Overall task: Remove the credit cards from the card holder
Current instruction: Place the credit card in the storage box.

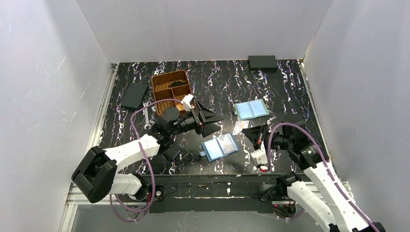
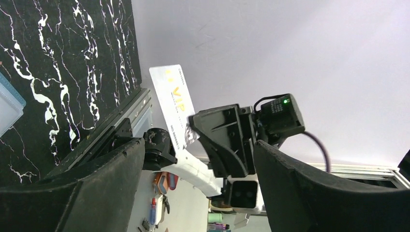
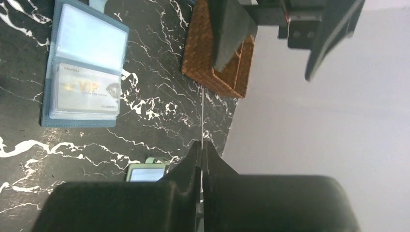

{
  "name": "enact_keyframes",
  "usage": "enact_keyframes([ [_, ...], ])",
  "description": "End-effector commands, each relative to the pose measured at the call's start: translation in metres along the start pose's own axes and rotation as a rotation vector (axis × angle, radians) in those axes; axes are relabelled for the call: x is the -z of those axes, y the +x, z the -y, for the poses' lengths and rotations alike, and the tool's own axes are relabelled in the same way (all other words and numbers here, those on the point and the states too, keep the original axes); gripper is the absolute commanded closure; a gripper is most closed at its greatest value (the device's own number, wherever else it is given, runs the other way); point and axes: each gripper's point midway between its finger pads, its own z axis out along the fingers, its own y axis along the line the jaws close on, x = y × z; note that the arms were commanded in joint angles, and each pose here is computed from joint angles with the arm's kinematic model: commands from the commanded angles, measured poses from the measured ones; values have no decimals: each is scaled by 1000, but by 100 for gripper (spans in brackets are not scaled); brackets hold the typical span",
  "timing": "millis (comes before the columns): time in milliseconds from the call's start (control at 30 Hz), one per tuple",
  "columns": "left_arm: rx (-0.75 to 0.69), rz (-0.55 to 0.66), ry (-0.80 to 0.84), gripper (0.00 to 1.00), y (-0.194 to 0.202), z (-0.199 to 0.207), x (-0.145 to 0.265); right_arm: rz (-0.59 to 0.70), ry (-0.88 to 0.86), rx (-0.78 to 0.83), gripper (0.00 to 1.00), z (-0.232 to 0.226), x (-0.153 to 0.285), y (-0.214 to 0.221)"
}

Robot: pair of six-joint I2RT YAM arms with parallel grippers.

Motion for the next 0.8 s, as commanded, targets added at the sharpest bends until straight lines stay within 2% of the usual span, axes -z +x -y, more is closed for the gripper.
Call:
enact_keyframes([
  [0,2,-20,66,21,2,12,1,71,84,302,99,11,0,-21],
  [233,19,-45,44,26,6,-1,-1,93,100,431,99,-3,-5,-25],
  [500,22,-92,24,29,18,-9,-11,126,117,503,99,-10,-10,-29],
  [767,24,-142,44,47,26,-14,-25,130,120,507,99,-11,-11,-30],
])
